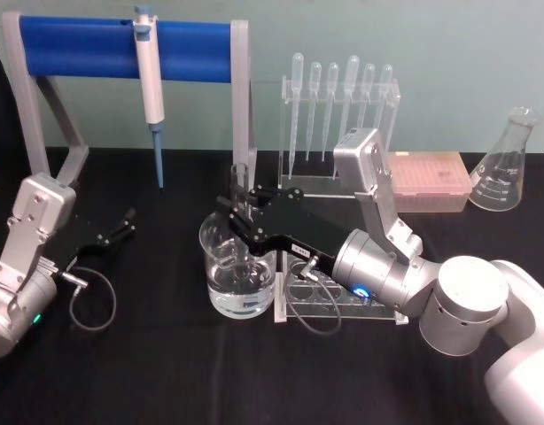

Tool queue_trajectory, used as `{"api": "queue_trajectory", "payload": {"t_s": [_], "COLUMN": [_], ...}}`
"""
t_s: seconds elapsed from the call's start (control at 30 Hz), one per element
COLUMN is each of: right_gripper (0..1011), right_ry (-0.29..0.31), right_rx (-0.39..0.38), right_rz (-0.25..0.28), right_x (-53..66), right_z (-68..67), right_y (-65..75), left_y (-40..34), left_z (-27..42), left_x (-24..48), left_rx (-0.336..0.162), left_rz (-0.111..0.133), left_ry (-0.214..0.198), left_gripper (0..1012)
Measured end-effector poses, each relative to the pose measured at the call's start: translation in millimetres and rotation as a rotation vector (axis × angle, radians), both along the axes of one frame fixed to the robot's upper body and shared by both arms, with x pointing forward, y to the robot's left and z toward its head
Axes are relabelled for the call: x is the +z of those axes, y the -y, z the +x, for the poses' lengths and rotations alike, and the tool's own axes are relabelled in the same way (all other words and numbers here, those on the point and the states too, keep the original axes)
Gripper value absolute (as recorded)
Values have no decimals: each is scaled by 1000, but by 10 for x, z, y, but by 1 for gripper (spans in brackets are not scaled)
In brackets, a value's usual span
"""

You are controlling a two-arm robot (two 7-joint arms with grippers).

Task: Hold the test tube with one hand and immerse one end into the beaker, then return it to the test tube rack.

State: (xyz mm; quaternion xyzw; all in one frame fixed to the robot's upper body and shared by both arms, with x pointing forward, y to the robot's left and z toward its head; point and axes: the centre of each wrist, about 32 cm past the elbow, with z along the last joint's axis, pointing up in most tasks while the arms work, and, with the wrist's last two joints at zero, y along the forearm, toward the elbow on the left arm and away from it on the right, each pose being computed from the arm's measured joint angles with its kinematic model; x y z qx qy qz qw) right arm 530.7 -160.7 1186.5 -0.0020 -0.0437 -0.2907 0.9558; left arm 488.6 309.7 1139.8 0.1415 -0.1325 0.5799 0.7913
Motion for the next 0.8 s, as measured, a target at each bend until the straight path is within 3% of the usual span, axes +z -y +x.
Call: {"api": "queue_trajectory", "payload": {"t_s": [0.43, 0.57, 0.8], "right_gripper": [238, 238, 238], "right_ry": [1, 23, 87], "right_rx": [1, 8, 30], "right_rz": [0, -5, -15], "right_x": [13, 135, 540], "right_z": [-4, -25, -73], "right_y": [-3, -7, -5], "left_y": [0, 0, 0], "left_z": [0, 0, 0], "left_x": [0, 0, 0], "left_rx": [0, 0, 0], "left_rz": [0, 0, 0], "left_ry": [0, 0, 0], "left_gripper": [1000, 1000, 1000]}}
